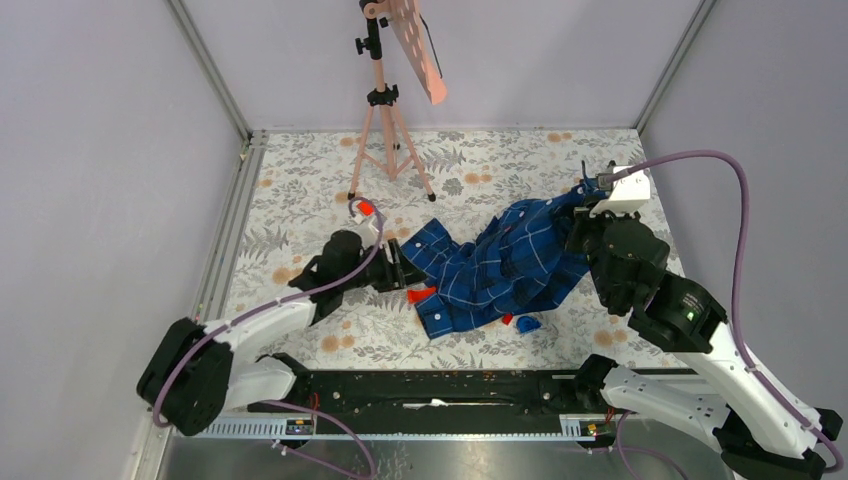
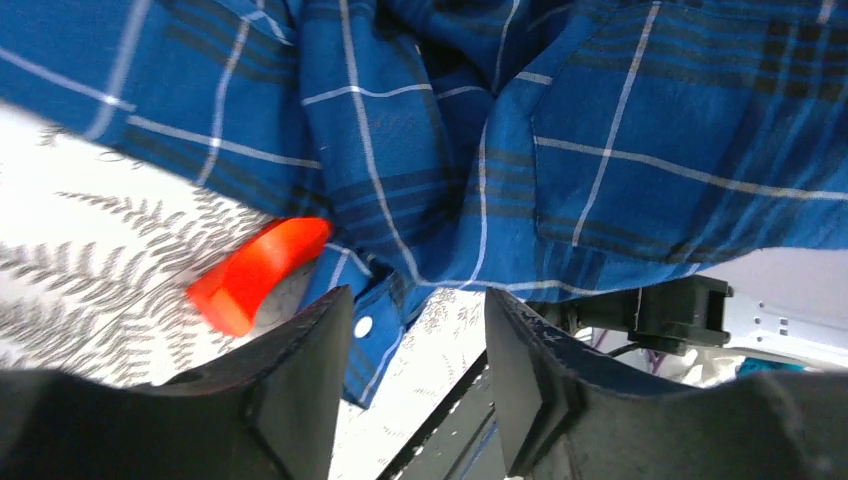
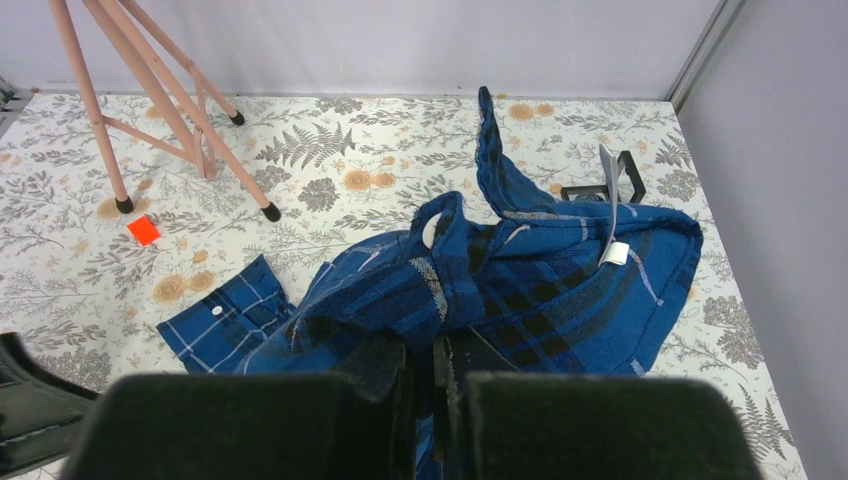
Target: Pin the brooch onto the clothing
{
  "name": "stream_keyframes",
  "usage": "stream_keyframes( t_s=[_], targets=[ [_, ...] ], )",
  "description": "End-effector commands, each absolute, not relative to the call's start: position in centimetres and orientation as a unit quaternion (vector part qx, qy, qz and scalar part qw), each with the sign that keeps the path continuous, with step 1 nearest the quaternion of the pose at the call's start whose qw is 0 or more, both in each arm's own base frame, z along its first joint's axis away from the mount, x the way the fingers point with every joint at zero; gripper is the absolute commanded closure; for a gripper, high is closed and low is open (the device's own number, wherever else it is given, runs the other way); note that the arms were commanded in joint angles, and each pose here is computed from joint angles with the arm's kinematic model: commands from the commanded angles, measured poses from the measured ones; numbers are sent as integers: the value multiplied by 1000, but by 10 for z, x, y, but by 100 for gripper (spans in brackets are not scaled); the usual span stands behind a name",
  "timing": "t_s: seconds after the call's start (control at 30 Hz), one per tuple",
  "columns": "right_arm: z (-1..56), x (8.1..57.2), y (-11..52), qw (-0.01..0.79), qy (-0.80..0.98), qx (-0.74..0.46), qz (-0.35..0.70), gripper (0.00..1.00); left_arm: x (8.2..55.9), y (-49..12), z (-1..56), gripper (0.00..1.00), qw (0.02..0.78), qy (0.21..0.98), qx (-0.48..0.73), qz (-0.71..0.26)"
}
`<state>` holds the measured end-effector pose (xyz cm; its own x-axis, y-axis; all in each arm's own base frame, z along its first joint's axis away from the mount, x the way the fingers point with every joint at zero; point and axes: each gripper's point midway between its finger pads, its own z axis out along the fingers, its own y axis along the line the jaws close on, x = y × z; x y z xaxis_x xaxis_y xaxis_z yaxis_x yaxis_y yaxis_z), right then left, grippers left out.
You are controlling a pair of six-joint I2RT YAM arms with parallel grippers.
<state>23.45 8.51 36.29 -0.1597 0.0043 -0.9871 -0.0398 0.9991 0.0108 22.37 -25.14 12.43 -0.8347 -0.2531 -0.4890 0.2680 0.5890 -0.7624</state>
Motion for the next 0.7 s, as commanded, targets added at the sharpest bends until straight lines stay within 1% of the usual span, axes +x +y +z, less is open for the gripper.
stream_keyframes(
  t_s=[0.0,0.07,0.2,0.3,0.43,0.67],
  targets=[
    [378,235,82,668,743,27,39,100,240,-292,159,50,298,800,8,-520],
    [379,234,82,667,743,26,45,100,248,-302,151,52,290,808,-4,-513],
    [379,230,83,666,743,25,58,100,267,-309,139,56,297,817,-35,-492],
    [379,228,81,667,742,24,60,100,270,-317,129,56,288,825,-34,-484],
    [379,228,80,667,742,19,54,100,269,-324,110,56,282,847,-28,-449],
    [377,227,79,668,742,18,53,100,280,-311,95,55,307,864,-38,-397]
  ],
)
